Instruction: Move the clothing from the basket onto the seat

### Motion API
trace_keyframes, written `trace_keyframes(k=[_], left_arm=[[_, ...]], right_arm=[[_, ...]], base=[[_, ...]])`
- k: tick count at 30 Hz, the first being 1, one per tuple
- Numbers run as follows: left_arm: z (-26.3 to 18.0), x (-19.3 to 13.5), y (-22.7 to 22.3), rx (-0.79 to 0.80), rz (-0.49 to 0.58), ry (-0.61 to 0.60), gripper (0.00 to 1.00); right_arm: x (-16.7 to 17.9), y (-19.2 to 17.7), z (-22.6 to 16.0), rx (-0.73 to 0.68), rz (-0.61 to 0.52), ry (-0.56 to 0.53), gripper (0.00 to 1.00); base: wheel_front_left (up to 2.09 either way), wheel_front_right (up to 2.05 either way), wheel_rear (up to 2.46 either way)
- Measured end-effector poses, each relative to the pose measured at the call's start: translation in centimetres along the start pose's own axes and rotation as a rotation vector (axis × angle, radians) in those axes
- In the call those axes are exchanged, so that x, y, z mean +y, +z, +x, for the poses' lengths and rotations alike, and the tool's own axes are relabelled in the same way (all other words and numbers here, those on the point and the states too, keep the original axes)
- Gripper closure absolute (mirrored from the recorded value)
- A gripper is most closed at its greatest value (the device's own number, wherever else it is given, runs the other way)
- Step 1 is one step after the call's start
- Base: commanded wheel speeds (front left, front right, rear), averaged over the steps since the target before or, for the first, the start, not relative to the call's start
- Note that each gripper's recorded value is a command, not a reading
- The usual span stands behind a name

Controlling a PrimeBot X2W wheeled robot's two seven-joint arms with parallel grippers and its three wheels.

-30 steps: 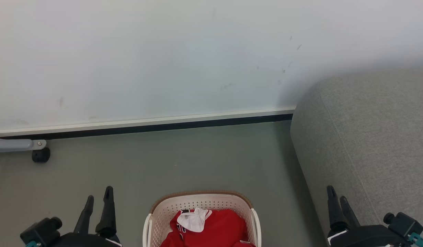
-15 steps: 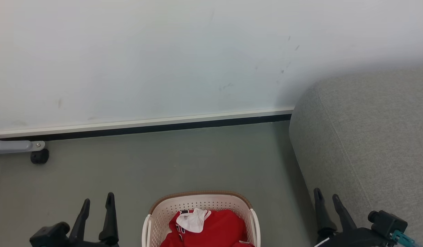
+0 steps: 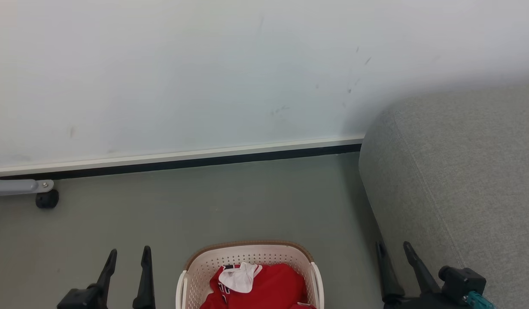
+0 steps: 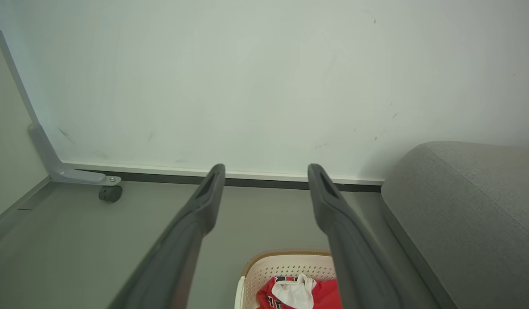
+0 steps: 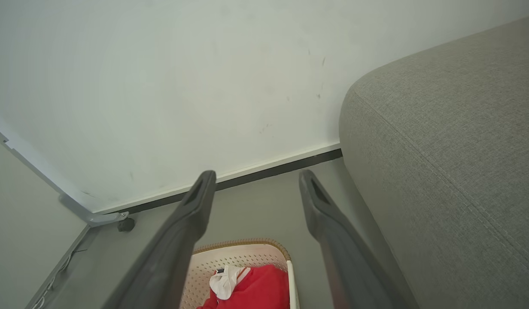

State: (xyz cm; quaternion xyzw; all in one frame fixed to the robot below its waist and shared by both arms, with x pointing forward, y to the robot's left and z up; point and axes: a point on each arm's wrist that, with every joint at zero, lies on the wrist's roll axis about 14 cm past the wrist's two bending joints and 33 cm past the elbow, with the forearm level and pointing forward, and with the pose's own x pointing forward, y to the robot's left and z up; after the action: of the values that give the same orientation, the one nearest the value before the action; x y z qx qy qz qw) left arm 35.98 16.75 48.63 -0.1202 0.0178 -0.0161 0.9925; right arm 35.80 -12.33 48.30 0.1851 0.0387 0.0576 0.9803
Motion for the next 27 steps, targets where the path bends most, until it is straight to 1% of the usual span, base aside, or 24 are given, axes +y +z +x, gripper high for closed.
trace_keyframes(k=[13, 15, 27], left_arm=[[-0.4, -0.6, 0.2, -0.040, 0.147, -0.028, 0.00], [-0.5, -0.6, 0.1, -0.040, 0.163, -0.032, 0.00], [-0.8, -0.4, -0.5, -0.020, 0.159, -0.030, 0.00]], right_arm=[[1.5, 0.3, -0.5, -0.046, -0.190, 0.067, 0.00], [1.6, 0.2, -0.5, -0.045, -0.195, 0.071, 0.00], [1.5, 0.2, -0.4, -0.045, -0.194, 0.067, 0.00]], base=[[0.00, 0.00, 0.00], [0.00, 0.00, 0.00], [0.00, 0.00, 0.00]])
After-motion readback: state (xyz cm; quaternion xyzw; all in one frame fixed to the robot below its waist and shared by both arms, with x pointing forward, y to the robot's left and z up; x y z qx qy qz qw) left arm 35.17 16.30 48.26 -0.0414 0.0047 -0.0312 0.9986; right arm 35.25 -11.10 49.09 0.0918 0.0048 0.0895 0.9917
